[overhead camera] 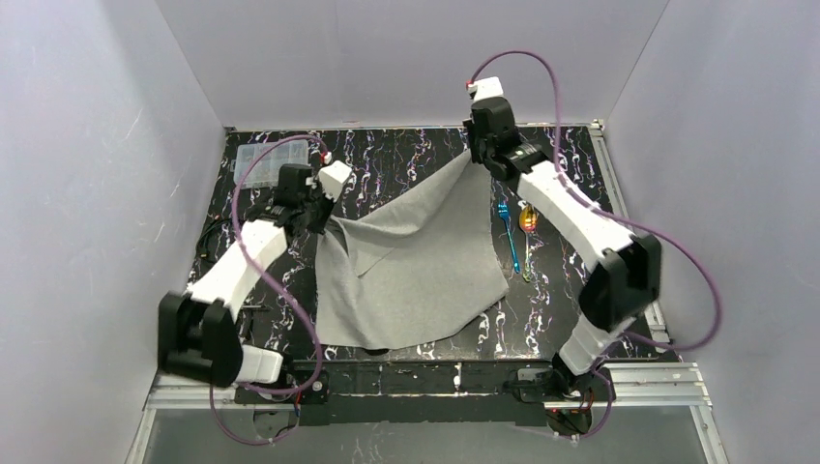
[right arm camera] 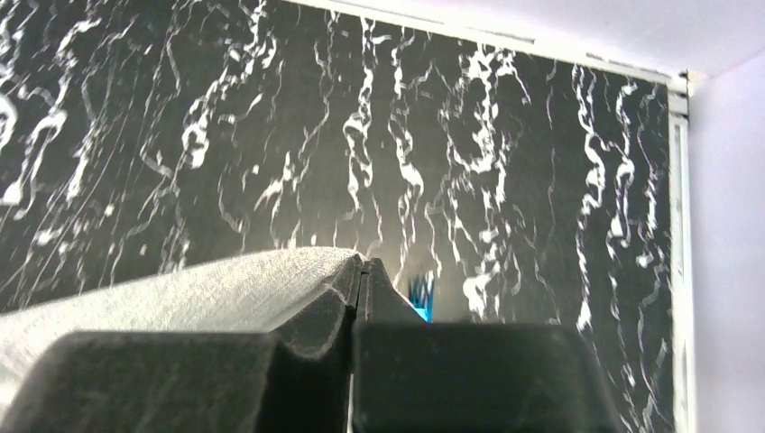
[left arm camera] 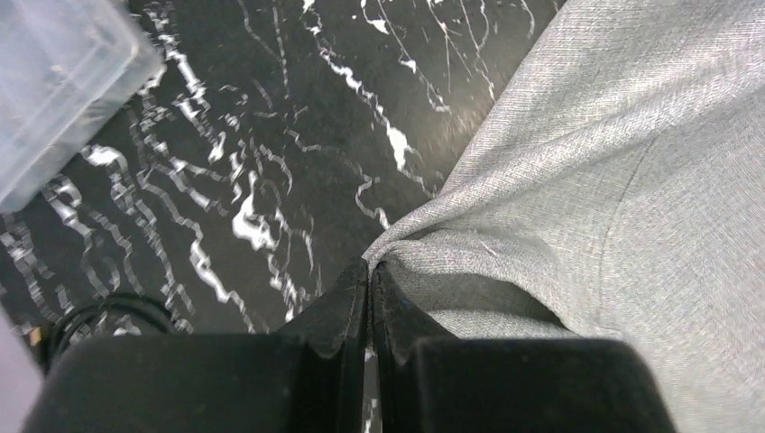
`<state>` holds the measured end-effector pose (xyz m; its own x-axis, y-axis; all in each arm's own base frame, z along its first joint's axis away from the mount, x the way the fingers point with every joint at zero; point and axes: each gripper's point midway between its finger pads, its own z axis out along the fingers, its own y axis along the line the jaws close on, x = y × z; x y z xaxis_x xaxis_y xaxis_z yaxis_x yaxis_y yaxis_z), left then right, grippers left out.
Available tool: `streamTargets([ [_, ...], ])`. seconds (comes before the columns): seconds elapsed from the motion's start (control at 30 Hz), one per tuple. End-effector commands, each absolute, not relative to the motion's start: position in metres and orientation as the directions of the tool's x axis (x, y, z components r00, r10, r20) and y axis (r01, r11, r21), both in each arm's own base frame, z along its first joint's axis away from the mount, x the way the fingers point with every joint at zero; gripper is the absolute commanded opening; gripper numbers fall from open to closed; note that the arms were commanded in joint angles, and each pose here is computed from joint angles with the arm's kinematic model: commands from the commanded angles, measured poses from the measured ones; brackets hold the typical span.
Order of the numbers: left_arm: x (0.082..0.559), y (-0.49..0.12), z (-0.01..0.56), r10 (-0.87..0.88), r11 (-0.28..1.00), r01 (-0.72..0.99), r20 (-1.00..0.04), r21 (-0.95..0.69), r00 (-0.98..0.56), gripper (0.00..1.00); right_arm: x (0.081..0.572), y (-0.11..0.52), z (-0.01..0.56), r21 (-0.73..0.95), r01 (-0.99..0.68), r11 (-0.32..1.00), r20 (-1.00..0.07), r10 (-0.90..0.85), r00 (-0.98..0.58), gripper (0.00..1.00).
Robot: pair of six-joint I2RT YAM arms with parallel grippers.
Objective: Fold the napkin into a case and place the utensils inside
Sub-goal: Flatten out the crumpled napkin at the center of the board.
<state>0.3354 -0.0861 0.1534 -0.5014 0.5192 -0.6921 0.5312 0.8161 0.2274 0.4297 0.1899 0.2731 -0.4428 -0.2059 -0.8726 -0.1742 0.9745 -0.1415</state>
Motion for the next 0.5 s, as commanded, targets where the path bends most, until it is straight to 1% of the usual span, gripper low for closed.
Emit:
streamTargets([
  [0.0,0.396,-0.110,0.156,0.459,0.827,0.536,-0.753,0.169,-0.472,0.00,0.504,0.219,0.275,-0.107,-0.172,0.979,-0.932,-0.159,-0.327,0.01],
  [0.07,0.424,-0.103,0.151,0.447,0.853,0.488,-0.742,0.184,-0.501,0.07,0.528,0.218,0.258,-0.098,-0.146,0.985,-0.926,-0.143,-0.349,0.01],
  [0.1,0.439,-0.095,0.155,0.421,0.874,0.448,-0.756,0.189,-0.502,0.13,0.537,0.215,0.250,-0.095,-0.124,0.988,-0.923,-0.134,-0.362,0.05],
  [0.13,0.451,-0.087,0.159,0.389,0.892,0.413,-0.773,0.181,-0.501,0.24,0.544,0.211,0.244,-0.091,-0.102,0.991,-0.921,-0.123,-0.371,0.23],
  [0.17,0.462,-0.079,0.165,0.362,0.907,0.385,-0.786,0.172,-0.501,0.32,0.549,0.208,0.240,-0.088,-0.082,0.993,-0.920,-0.112,-0.376,0.43],
  [0.23,0.473,-0.069,0.176,0.343,0.916,0.364,-0.794,0.166,-0.501,0.49,0.553,0.202,0.237,-0.090,-0.045,0.995,-0.920,-0.100,-0.378,0.64],
  [0.3,0.469,-0.062,0.181,0.370,0.907,0.377,-0.782,0.187,-0.502,0.74,0.547,0.195,0.237,-0.090,-0.009,0.996,-0.918,-0.087,-0.387,0.86],
  [0.33,0.462,-0.060,0.182,0.389,0.899,0.392,-0.773,0.198,-0.502,0.84,0.542,0.191,0.239,-0.088,0.004,0.996,-0.916,-0.079,-0.392,0.95],
  [0.37,0.453,-0.059,0.182,0.404,0.891,0.406,-0.765,0.205,-0.502,0.87,0.534,0.189,0.242,-0.084,0.006,0.996,-0.915,-0.075,-0.396,0.98],
  [0.4,0.441,-0.061,0.183,0.426,0.875,0.438,-0.759,0.206,-0.493,0.87,0.524,0.188,0.245,-0.077,-0.002,0.997,-0.915,-0.072,-0.398,0.99],
  [0.47,0.398,-0.077,0.182,0.497,0.791,0.589,-0.739,0.169,-0.455,0.87,0.494,0.187,0.240,-0.071,-0.036,0.997,-0.900,-0.080,-0.429,0.99],
])
